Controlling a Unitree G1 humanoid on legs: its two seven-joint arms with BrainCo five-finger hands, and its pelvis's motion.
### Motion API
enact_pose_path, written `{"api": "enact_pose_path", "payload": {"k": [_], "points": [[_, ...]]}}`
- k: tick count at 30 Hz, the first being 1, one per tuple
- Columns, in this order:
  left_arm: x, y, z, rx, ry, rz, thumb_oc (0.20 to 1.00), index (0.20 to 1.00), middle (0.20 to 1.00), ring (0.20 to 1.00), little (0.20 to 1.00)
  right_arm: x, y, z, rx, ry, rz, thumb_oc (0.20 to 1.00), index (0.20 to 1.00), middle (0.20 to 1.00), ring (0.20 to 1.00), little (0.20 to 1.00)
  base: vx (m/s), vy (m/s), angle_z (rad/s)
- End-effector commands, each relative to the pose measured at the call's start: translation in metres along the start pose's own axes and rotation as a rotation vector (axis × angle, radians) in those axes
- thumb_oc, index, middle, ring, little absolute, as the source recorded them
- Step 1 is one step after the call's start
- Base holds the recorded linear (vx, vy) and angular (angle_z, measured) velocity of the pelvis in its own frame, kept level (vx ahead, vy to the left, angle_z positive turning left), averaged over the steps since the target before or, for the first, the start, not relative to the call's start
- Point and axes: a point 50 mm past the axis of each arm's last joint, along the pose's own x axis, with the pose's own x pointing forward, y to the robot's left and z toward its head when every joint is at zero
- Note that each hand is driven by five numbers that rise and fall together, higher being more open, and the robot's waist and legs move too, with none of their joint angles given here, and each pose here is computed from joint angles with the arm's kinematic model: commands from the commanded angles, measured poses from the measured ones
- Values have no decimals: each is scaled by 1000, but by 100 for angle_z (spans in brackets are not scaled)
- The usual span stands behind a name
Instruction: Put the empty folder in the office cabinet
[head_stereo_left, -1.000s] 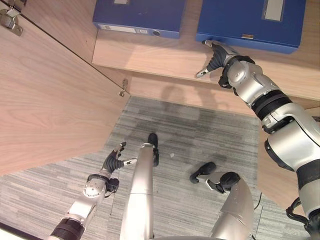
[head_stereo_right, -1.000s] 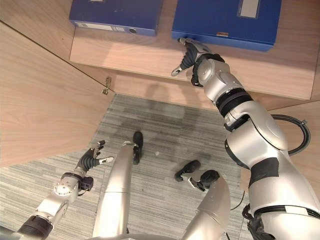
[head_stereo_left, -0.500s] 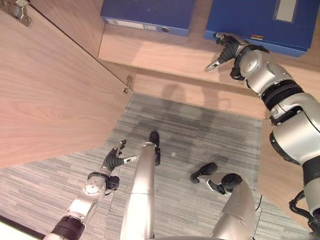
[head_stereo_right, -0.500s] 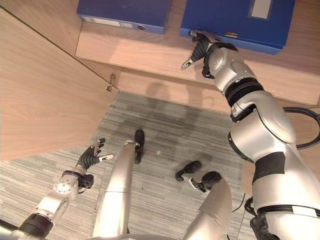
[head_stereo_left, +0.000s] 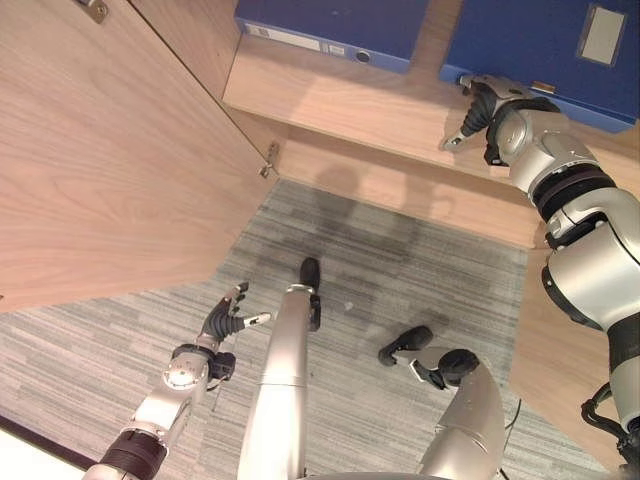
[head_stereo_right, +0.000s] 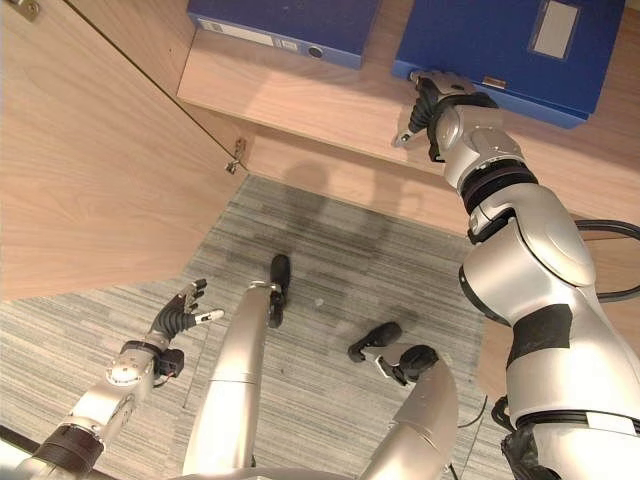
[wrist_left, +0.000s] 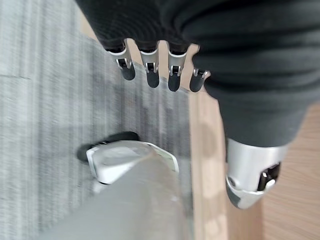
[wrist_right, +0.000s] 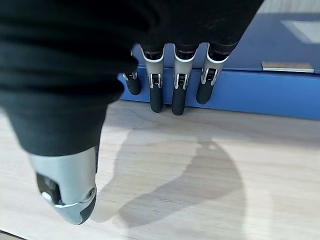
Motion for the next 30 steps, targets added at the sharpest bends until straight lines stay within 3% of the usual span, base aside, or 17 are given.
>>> {"api": "enact_pose_path", "payload": {"k": [1,15,30], "points": [[4,4,13,23,-55,11,1000,1000,1000,1000,1000,-5,6,-46,-44,224,16,1000,1000,1000,1000,1000,-4,18,-3],[5,6,-13,-10,52,59,1000,1000,1000,1000,1000,-3,59,21,34,34,91,1000,1000,1000,1000,1000,-3,1,-5],[4,1,-34,-3,148,41,1000,1000,1000,1000,1000,-14,113,31,10,17,264,1000,1000,1000,1000,1000,0,0,0]]}}
